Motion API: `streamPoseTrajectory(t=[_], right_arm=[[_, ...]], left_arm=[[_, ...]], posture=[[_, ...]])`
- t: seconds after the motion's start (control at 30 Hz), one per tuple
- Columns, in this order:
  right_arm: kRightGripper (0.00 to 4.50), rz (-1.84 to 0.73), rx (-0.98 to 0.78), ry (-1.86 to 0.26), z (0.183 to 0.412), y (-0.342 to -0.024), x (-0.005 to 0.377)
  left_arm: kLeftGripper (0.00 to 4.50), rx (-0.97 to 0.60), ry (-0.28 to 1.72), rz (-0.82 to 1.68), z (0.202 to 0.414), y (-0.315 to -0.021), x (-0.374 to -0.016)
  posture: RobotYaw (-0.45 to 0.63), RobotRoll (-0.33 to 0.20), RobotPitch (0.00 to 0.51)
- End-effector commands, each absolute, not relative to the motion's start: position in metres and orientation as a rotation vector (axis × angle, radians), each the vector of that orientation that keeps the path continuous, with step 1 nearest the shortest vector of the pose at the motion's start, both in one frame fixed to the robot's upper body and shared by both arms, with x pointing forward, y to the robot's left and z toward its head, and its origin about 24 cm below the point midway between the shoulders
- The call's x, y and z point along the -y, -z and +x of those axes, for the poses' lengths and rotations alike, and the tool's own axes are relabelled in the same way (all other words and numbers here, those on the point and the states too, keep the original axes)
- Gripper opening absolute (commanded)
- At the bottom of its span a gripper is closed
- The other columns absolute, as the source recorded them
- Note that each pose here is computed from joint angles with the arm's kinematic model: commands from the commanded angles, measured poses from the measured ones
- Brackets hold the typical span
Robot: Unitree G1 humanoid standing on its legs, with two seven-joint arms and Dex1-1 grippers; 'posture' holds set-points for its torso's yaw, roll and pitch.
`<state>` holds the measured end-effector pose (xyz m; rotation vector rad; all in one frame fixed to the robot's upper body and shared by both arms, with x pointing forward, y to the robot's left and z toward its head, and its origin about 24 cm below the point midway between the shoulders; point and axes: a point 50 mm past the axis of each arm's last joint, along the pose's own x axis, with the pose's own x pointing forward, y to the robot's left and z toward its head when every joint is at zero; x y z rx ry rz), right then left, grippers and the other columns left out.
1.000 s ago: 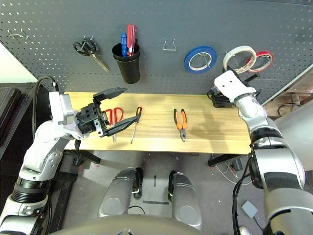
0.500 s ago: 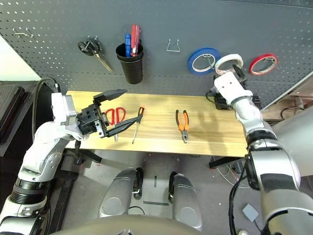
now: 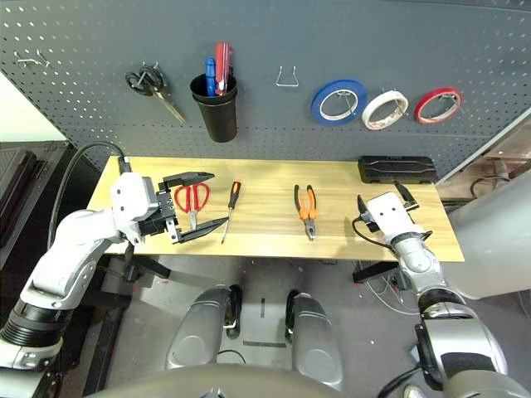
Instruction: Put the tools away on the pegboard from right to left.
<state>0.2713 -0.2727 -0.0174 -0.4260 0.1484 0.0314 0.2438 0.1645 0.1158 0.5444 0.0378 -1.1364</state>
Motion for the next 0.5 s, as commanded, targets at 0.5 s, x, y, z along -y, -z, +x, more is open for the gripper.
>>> streamPoseTrajectory(t=[0.5], right_arm=[[4.47, -0.006, -0.523, -0.196, 0.292, 0.005, 0.193]], left_arm=[[4.5, -0.254, 1.143, 0.655, 0.25, -0.094, -0.168]], posture=[[0.27, 0.0, 0.181]])
